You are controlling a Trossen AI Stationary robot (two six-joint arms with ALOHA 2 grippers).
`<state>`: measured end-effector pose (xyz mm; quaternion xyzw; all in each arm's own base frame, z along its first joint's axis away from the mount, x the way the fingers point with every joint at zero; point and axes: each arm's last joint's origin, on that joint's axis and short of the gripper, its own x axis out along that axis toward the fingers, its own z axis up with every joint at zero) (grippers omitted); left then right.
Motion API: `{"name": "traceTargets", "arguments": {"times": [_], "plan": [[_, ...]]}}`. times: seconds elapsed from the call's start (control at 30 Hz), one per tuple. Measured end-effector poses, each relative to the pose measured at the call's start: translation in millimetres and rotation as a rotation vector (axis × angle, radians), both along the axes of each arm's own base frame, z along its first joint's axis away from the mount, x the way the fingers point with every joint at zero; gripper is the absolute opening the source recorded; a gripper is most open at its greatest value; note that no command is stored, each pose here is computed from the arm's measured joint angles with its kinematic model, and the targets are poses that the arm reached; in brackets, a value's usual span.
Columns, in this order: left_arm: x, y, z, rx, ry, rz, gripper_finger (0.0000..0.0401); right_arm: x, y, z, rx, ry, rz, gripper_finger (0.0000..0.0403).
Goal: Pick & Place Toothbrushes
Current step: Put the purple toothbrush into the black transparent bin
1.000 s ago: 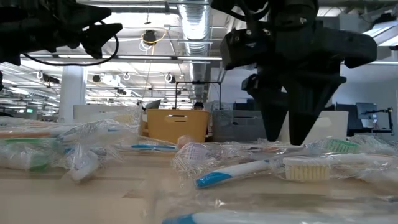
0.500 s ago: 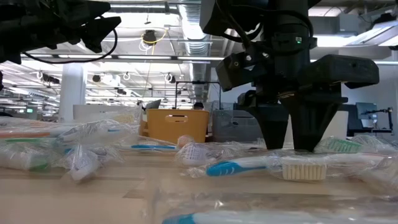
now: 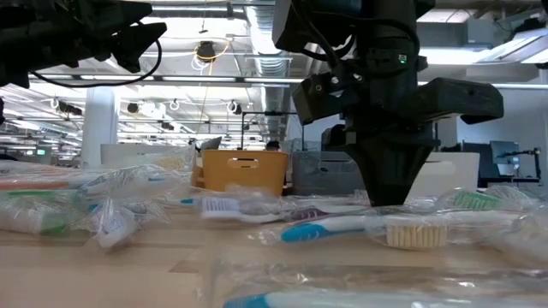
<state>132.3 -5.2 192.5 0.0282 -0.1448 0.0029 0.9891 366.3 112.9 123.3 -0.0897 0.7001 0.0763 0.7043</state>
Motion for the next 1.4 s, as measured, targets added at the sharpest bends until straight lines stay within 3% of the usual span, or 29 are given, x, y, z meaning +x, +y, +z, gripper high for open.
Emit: {"name": "traceTargets", "arguments": {"times": [0.2,0.37,0.73,0.9,1.07,1.4], "plan": [[-0.6,1.1,2.1,-0.012,-0.021,0.035,0.0213,1.5,0.2,5.8,-0.019,0.026,-0.046,0.0007],[-0.8,1.1,2.7,-0.012,-0.028,0.034,0.0213,2.2,-2.0,23.3,-0.114,0.106,-0.083,0.0005],[-1.7,1.1,4.8,-0.014,-0.051,0.034,0.0213,10.0,6.6,90.1,-0.187,0.091,-0.185,0.0003],[-1.7,1.1,4.7,-0.019,-0.050,0.032,0.0213,2.8,8.0,124.6,-0.270,0.081,-0.223,0.0003],[-1.5,1.1,4.6,-0.114,-0.050,0.002,0.0213,-13.8,1.3,169.4,-0.269,-0.073,-0.297,0.0003],[-1.7,1.1,4.8,-0.098,-0.052,0.007,0.0213,-87.0,-33.4,255.5,-0.349,-0.497,-0.604,0.0004]]}}
